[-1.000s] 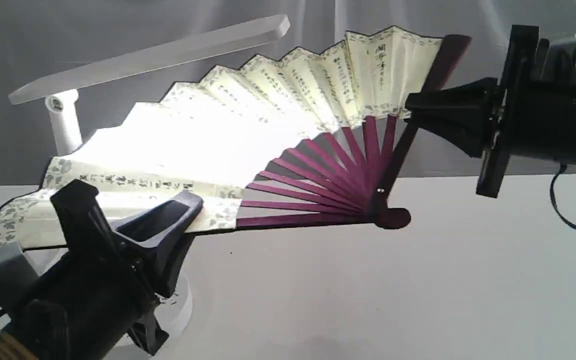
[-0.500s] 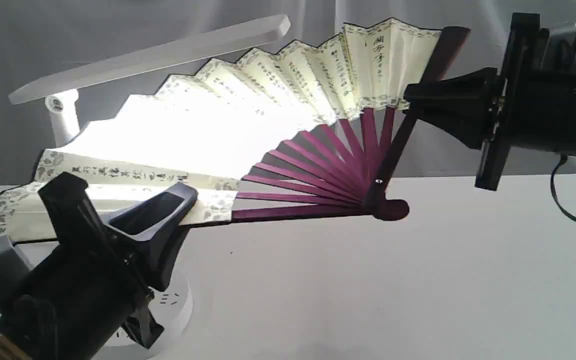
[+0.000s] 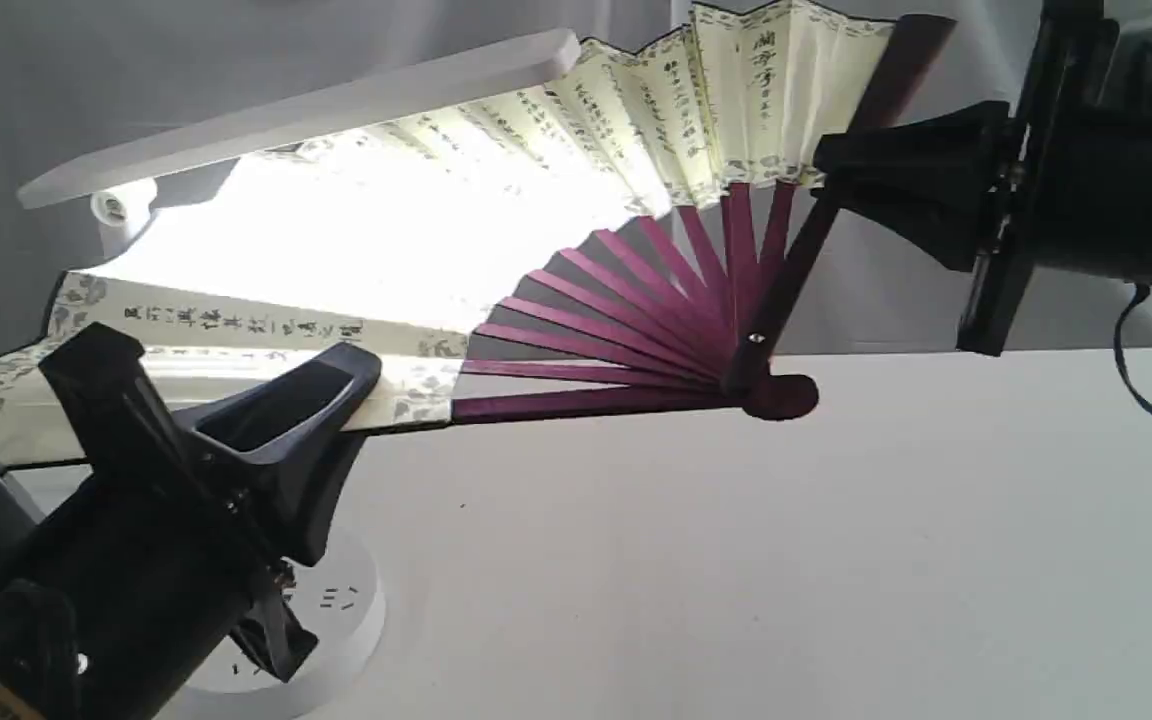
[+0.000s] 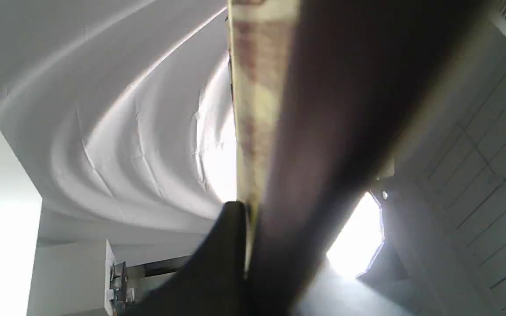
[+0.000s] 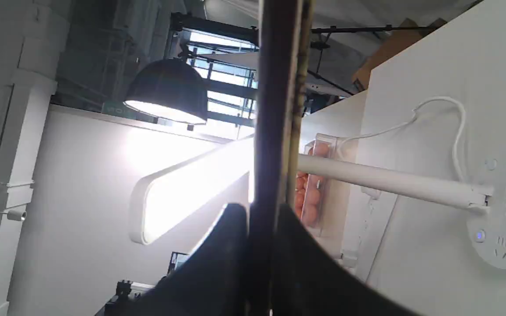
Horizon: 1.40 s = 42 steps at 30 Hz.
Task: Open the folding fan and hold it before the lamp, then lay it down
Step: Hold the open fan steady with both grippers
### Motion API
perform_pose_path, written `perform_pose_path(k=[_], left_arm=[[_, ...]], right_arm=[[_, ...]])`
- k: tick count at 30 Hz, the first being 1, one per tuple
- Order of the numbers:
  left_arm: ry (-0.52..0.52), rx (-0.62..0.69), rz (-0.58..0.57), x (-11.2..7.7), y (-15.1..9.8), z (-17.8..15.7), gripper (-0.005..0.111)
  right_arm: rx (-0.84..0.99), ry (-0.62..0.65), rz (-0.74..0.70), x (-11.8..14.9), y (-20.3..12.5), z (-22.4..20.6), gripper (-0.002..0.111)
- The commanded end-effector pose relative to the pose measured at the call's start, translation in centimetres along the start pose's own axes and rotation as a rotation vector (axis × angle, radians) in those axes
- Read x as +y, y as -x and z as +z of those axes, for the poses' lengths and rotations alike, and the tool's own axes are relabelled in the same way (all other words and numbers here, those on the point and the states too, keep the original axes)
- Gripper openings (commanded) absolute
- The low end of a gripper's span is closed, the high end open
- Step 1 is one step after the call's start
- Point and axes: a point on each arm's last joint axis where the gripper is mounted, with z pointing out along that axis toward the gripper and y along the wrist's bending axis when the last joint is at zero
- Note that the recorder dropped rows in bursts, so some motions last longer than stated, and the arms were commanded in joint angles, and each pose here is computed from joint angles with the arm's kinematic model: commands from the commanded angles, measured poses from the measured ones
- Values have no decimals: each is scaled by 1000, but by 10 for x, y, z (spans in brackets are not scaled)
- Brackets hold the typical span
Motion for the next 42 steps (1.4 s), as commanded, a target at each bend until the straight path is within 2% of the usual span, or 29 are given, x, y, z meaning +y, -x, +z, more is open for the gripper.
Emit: perform_pose_path(k=[1,39,42], left_arm=[[-86,1,-32,-11,0,-2,0],[-88,22,-27,-11,-2,-2,0],[-38,29,-10,-6,-3,-2,0]], right_arm=[[-86,-34,-35,-1,10,-4,0],[-86,-34,-38,-1,10,-4,0],[-80,-40,-41,-1,9,-4,0]])
